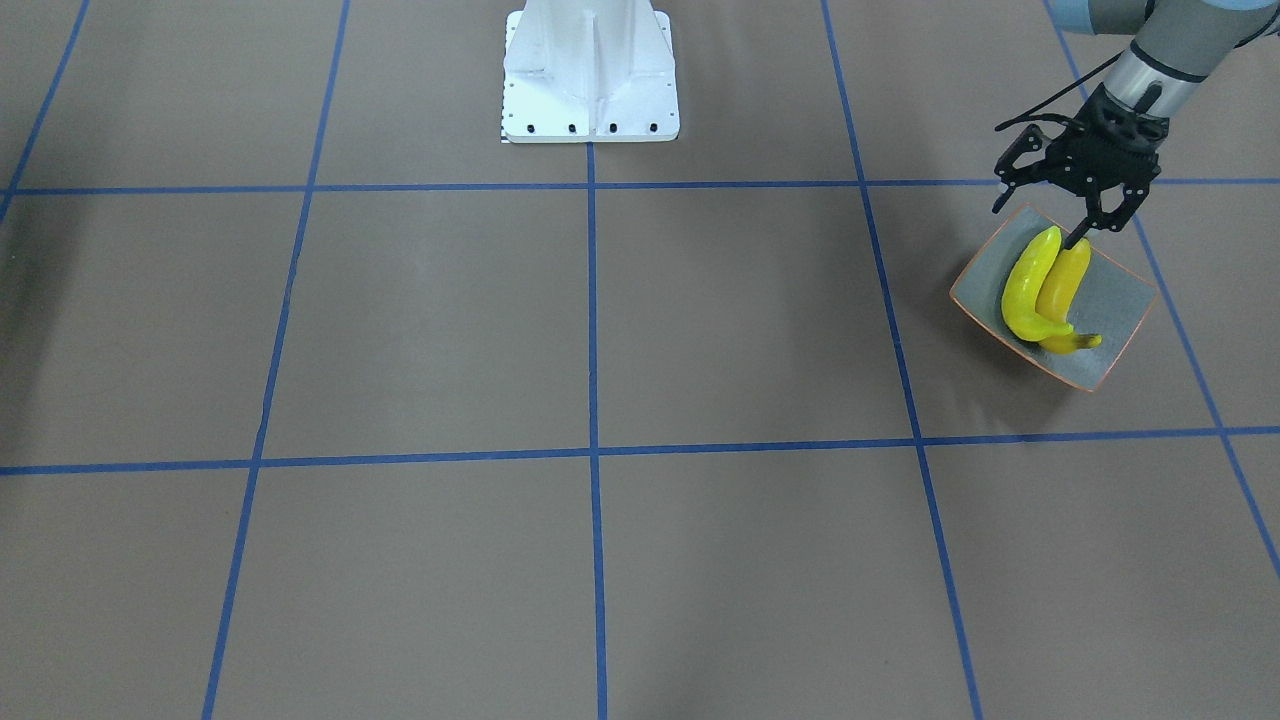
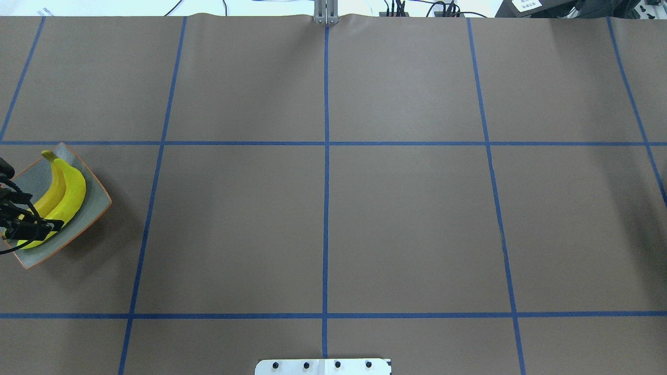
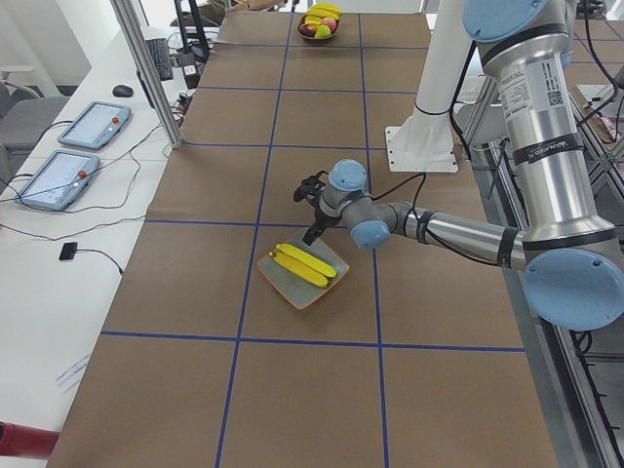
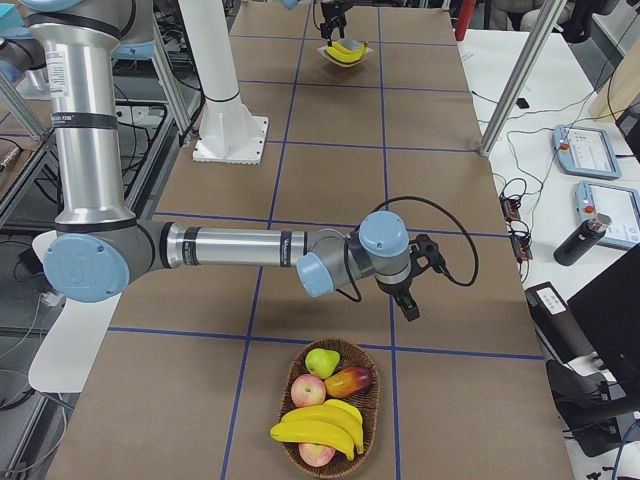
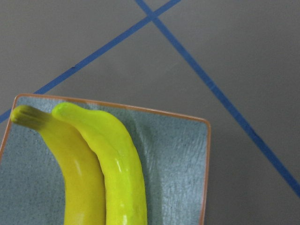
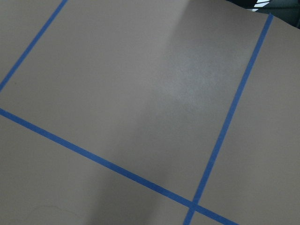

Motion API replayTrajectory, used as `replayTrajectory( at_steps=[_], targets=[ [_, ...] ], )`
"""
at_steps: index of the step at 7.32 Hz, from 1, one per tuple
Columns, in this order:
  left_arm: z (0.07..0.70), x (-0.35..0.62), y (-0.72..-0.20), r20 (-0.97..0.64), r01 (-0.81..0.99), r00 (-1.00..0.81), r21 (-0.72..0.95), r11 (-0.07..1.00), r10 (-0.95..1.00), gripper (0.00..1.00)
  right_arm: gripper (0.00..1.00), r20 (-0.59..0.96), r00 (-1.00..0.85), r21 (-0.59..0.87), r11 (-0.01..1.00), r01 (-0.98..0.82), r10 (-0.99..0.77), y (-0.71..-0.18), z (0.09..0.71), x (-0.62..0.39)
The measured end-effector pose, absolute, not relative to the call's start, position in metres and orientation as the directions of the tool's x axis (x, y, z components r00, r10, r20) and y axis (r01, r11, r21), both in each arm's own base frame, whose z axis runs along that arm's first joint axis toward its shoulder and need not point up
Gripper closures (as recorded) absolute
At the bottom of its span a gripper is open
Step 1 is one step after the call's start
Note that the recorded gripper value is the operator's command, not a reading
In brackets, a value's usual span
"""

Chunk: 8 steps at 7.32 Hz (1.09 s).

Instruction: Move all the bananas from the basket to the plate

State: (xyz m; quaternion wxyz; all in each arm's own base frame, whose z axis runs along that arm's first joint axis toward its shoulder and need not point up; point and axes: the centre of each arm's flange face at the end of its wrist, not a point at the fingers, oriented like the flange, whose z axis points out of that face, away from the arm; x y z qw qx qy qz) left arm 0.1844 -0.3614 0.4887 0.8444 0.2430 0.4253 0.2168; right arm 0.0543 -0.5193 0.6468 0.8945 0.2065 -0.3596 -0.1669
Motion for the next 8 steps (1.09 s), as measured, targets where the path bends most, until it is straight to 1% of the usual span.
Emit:
replayTrajectory(
  at_steps=[1, 2, 4, 5, 6, 8],
  targets=[
    [0.485, 0.18, -0.364, -0.626, -0.15, 0.532, 0.593, 0.791, 0.57, 0.0, 0.01, 0.565, 0.695, 0.479, 0.863, 0.163, -0.445, -0.508, 0.676, 0.075],
    [0.482, 0.179, -0.366, -0.631, -0.144, 0.527, 0.593, 0.792, 0.568, 0.0, 0.01, 0.575, 0.71, 0.447, 0.883, 0.143, -0.406, -0.496, 0.703, 0.098],
    [0.479, 0.179, -0.368, -0.634, -0.136, 0.526, 0.595, 0.792, 0.567, 0.0, 0.02, 0.562, 0.775, 0.353, 0.931, 0.091, -0.289, -0.469, 0.755, 0.139],
    [0.478, 0.179, -0.369, -0.633, -0.133, 0.526, 0.598, 0.79, 0.568, 0.0, 0.06, 0.553, 0.8, 0.31, 0.949, 0.064, -0.234, -0.445, 0.778, 0.154],
    [0.476, 0.178, -0.369, -0.632, -0.131, 0.525, 0.601, 0.788, 0.57, 0.0, 0.12, 0.562, 0.804, 0.276, 0.96, 0.041, -0.196, -0.419, 0.796, 0.161],
    [0.472, 0.178, -0.368, -0.63, -0.127, 0.522, 0.608, 0.784, 0.574, 0.0, 0.12, 0.617, 0.774, 0.219, 0.976, 0.006, -0.143, -0.378, 0.822, 0.156]
  ],
)
